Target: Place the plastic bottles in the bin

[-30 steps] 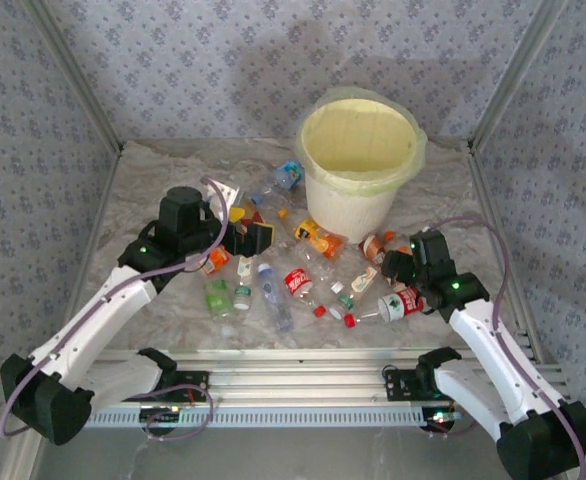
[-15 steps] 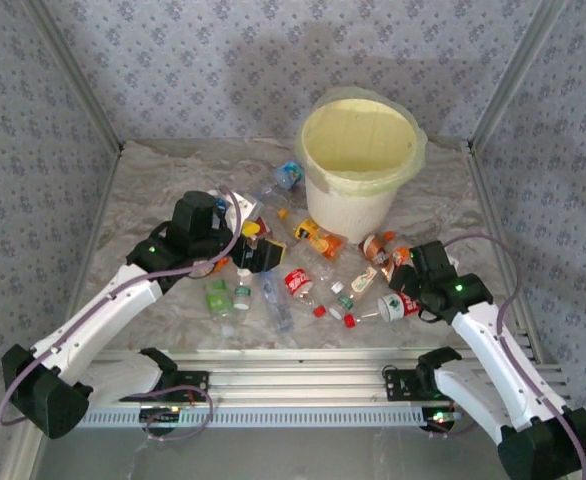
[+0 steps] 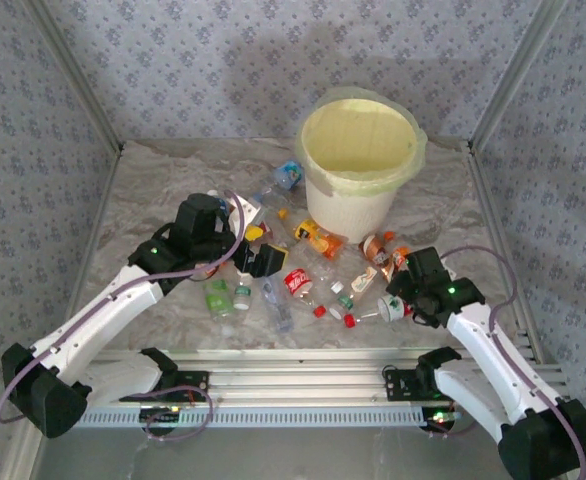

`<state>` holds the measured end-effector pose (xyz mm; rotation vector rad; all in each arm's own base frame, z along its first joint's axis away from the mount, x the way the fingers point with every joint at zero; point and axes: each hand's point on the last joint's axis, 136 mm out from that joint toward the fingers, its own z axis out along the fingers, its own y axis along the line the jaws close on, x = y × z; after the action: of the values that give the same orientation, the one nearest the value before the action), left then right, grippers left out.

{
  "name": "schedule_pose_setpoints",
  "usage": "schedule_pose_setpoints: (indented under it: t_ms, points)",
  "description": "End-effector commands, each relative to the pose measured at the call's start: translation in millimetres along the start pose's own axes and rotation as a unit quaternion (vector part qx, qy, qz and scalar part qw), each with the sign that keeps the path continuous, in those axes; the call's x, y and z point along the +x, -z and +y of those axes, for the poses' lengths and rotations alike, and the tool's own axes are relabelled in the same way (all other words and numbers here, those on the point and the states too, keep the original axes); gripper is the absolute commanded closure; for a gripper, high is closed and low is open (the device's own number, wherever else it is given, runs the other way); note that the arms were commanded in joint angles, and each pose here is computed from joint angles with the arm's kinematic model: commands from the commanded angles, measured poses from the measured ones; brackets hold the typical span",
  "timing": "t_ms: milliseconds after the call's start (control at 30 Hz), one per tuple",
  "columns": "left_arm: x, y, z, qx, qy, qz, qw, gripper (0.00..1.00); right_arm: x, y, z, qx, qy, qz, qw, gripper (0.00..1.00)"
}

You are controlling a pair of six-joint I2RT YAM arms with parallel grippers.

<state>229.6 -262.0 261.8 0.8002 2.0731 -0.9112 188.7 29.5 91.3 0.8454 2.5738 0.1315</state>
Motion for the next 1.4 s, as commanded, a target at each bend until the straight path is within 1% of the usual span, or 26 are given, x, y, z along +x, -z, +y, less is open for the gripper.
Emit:
schedule_pose_setpoints:
  t_ms: [0, 133, 267, 533, 733, 867, 967, 1167, 1300, 1367]
  points:
    - [-5, 4, -8, 0.012, -0.016, -0.006, 1.000, 0.00, -22, 18, -2, 0.014, 0.054, -0.025, 0.998, 0.11]
    - [-5, 3, -8, 0.012, -0.014, -0.002, 1.000, 0.00, -44, 17, 8, 0.002, 0.100, -0.010, 0.995, 0.12]
    - [-4, 1, -7, 0.012, -0.012, 0.003, 1.000, 0.00, -58, 2, 27, -0.025, 0.131, 0.019, 0.991, 0.09]
    - [-2, 0, -4, 0.005, -0.014, 0.007, 1.000, 0.00, -80, -32, 52, -0.024, 0.190, 0.055, 0.980, 0.07]
    - [-1, -1, -4, 0.004, -0.014, 0.009, 1.000, 0.00, -90, -54, 51, 0.005, 0.207, 0.072, 0.976, 0.06]
    - [0, -2, -3, 0.003, -0.013, 0.010, 1.000, 0.00, -94, -65, 44, 0.023, 0.200, 0.080, 0.976, 0.07]
    - [0, -3, -2, 0.003, -0.012, 0.012, 1.000, 0.00, -98, -70, 39, 0.030, 0.189, 0.083, 0.978, 0.08]
    - [0, -3, -2, 0.002, -0.011, 0.012, 1.000, 0.00, -105, -75, 27, 0.051, 0.157, 0.084, 0.983, 0.14]
    - [1, -4, -1, 0.001, -0.010, 0.014, 1.000, 0.00, -110, -75, 28, 0.054, 0.162, 0.081, 0.982, 0.15]
    - [1, -4, -1, 0.001, -0.010, 0.015, 1.000, 0.00, -112, -77, 31, 0.049, 0.173, 0.085, 0.980, 0.13]
